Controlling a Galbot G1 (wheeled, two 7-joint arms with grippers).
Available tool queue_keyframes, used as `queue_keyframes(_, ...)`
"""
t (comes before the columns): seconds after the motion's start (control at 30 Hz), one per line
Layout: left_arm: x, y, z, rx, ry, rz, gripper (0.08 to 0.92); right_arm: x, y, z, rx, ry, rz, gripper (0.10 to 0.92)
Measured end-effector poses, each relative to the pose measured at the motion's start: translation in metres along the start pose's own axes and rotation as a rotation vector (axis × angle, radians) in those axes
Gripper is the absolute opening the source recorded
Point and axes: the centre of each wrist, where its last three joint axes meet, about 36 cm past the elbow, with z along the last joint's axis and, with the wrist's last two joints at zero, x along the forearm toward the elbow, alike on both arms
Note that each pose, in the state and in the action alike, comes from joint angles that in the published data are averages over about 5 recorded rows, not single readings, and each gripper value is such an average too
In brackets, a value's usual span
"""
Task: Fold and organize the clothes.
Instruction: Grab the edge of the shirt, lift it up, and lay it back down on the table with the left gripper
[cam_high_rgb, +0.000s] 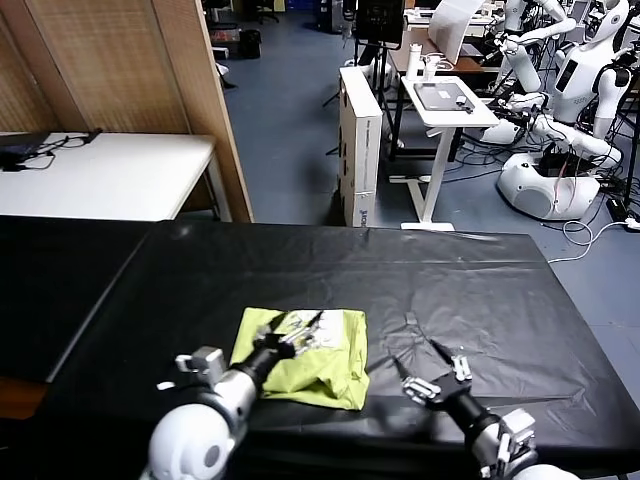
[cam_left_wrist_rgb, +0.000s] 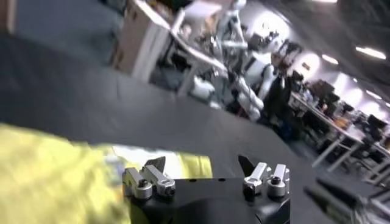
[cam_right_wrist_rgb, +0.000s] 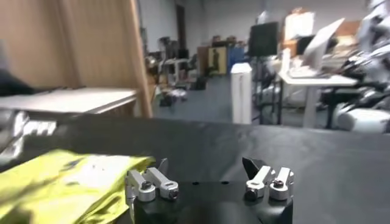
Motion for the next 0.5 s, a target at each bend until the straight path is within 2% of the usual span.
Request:
queue_keyframes(0.23,0.008,0.007,0.007,-0.057,-0.007,-0.071,0.907,-0.019,0.016,0.01,0.134,0.017,-0.095,0.907)
queue_keyframes(0.5,0.011,0.008,0.014,-0.072,0.002,-0.096,0.907,-0.033,0.037,0.024,0.171,0.029,-0.131,0.889)
